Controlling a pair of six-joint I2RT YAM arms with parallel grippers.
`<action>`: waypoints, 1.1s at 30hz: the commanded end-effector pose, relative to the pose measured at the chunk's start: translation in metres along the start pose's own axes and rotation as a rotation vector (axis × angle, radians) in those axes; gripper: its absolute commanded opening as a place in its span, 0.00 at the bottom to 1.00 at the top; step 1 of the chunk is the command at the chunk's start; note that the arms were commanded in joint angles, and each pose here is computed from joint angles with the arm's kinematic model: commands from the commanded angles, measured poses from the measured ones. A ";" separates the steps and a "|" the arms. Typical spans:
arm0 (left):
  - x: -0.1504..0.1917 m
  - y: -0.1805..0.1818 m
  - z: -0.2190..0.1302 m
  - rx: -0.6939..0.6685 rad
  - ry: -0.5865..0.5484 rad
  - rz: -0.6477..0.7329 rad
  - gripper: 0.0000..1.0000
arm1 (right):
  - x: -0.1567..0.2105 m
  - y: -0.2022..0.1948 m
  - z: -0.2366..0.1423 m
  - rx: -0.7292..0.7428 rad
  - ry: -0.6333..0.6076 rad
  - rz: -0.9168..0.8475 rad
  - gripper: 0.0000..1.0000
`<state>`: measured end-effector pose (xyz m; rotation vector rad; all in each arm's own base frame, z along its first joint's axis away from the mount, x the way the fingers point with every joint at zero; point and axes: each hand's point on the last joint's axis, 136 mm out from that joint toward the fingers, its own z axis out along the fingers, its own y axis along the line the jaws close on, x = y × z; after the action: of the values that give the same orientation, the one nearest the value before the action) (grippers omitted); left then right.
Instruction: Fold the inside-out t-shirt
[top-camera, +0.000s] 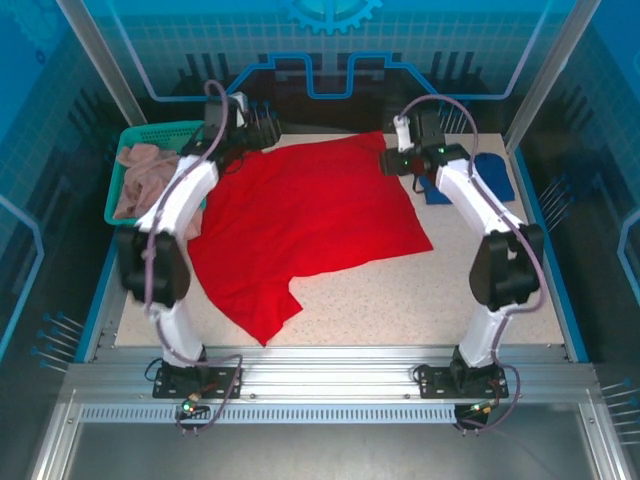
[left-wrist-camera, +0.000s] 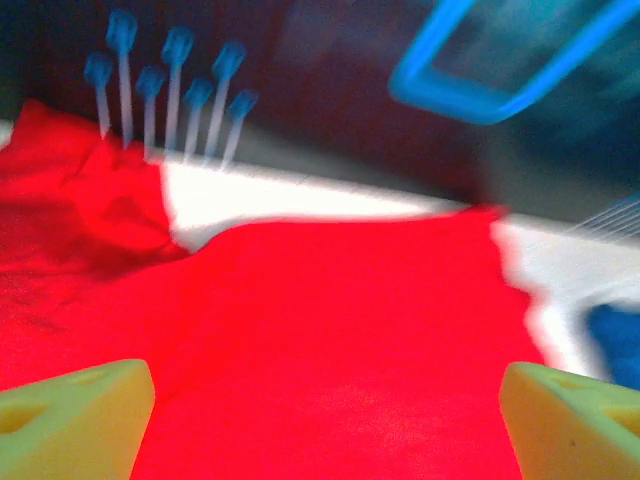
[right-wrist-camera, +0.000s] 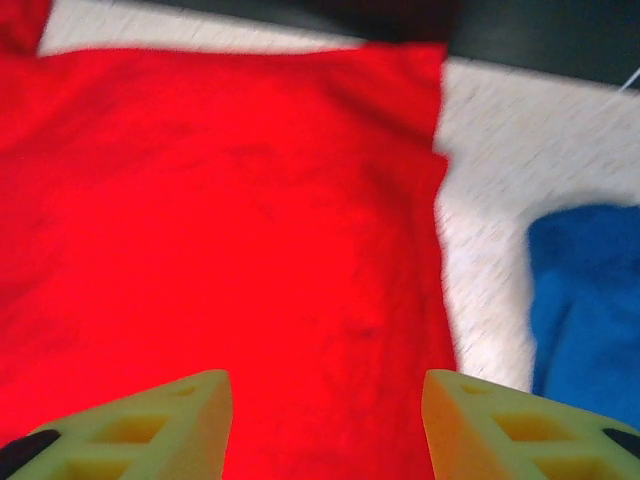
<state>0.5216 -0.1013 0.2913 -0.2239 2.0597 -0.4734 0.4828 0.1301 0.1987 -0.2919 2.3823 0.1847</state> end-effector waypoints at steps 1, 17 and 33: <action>0.078 -0.015 -0.025 0.049 0.083 -0.105 0.90 | 0.096 0.001 0.013 -0.003 0.246 0.037 0.54; 0.281 0.044 -0.076 -0.099 0.574 -0.127 0.93 | 0.220 -0.073 0.027 0.193 0.628 0.333 0.38; 0.324 0.050 -0.084 -0.076 0.697 -0.111 0.94 | 0.289 -0.108 -0.026 0.337 0.643 0.520 0.22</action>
<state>0.2944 -0.1396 0.0596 -0.2955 2.7227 -0.5635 0.3042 -0.0102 0.0156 0.4025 3.0310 -0.0340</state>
